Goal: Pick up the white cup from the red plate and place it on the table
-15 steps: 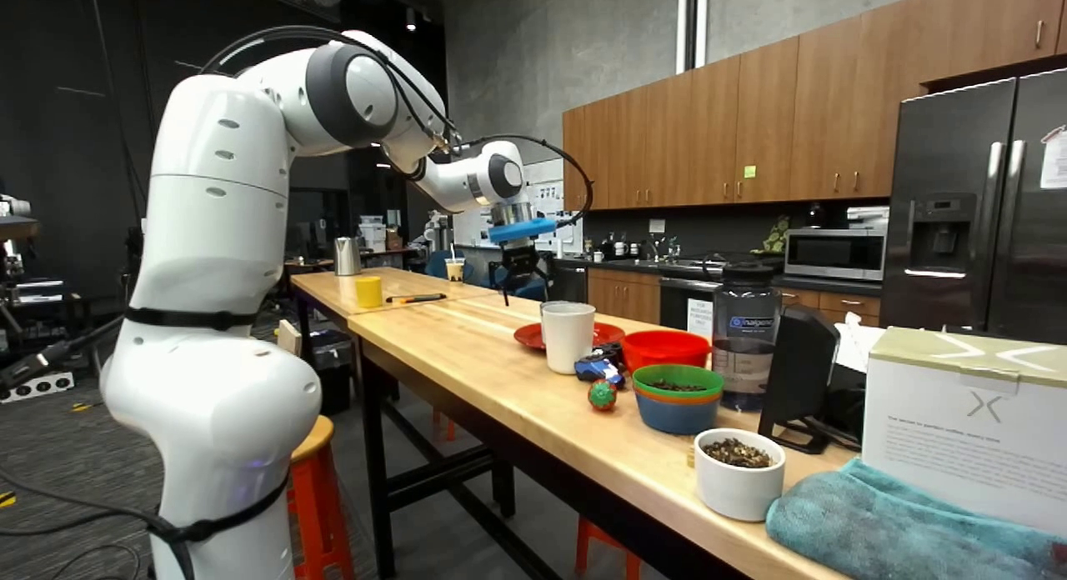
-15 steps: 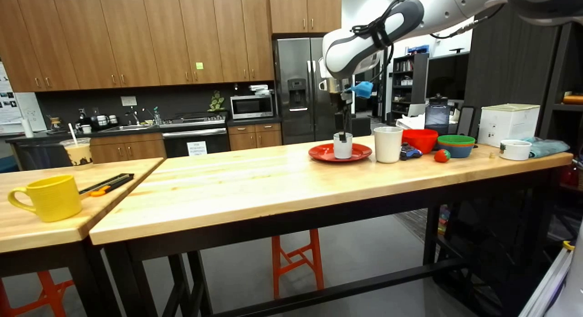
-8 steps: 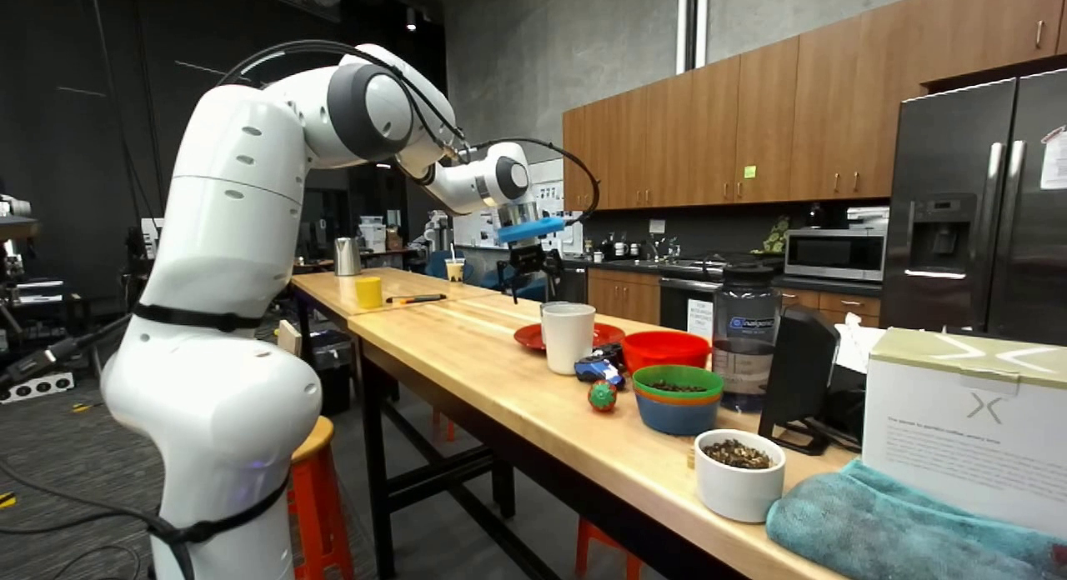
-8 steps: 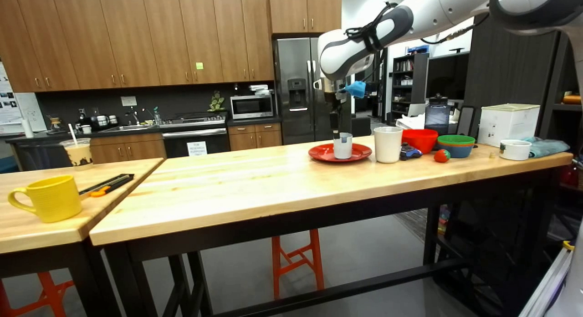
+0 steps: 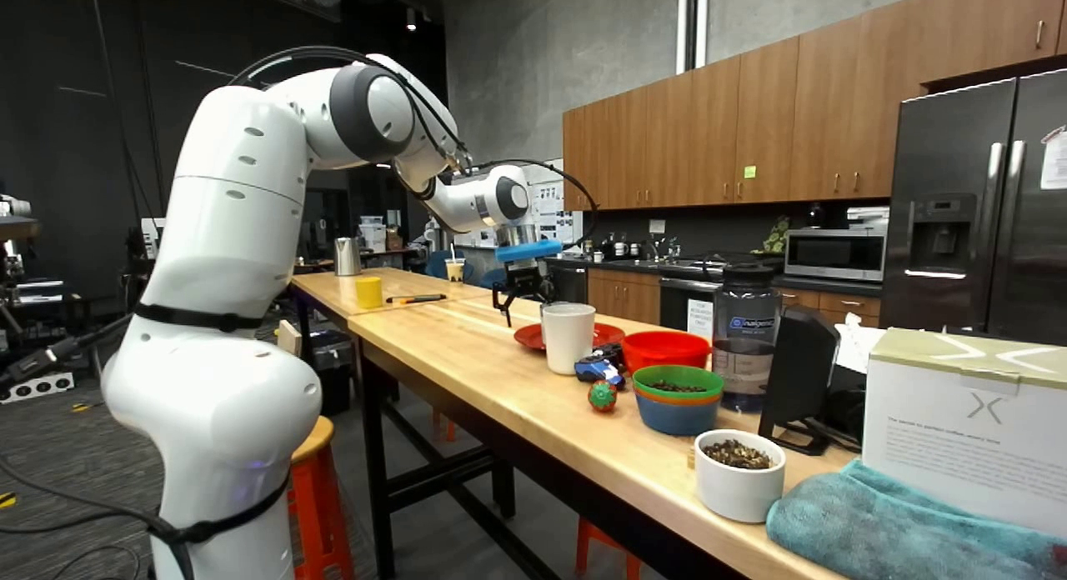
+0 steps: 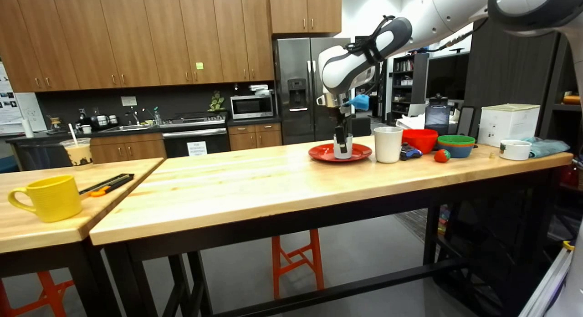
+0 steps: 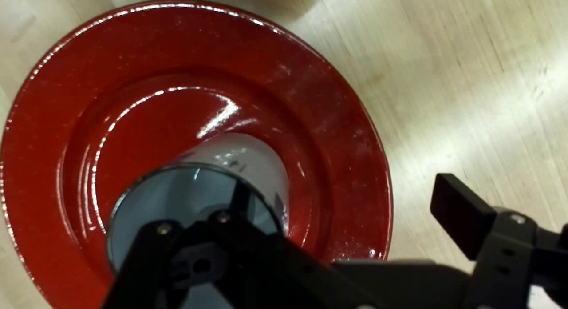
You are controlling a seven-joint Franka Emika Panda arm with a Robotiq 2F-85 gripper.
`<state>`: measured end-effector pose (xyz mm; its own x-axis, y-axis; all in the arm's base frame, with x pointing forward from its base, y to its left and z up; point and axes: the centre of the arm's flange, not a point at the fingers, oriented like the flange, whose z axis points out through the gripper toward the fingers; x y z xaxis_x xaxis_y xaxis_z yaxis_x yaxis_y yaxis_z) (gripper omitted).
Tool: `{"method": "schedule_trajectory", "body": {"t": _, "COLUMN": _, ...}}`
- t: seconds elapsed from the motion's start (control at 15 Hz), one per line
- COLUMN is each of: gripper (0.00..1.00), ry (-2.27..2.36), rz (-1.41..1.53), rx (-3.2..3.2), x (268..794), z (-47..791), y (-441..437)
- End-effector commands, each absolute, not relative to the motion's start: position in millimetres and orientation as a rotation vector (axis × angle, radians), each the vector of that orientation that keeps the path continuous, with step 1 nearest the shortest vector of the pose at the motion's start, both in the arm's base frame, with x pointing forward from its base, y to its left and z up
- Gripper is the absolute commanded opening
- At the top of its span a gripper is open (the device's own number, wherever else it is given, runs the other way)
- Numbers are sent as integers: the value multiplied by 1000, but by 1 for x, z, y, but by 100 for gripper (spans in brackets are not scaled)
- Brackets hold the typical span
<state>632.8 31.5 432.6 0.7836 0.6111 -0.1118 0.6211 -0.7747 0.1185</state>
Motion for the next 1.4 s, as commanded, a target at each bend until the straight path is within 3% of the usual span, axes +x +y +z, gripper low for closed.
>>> {"method": "schedule_trajectory", "body": {"t": 0.0, "gripper": 75, "ry": 973, "rz": -110, "rx": 2847, "x": 616, "z": 431, "y": 24}}
{"method": "schedule_trajectory", "body": {"t": 0.13, "gripper": 69, "ry": 973, "rz": -110, "rx": 2844, "x": 618, "z": 431, "y": 22}}
{"method": "schedule_trajectory", "body": {"t": 0.73, "gripper": 1, "ry": 971, "rz": -58, "rx": 2844, "x": 631, "z": 444, "y": 20}}
{"method": "schedule_trajectory", "body": {"t": 1.33, "gripper": 2, "ry": 1000, "rz": 116, "rx": 2860, "x": 681, "z": 504, "y": 21}}
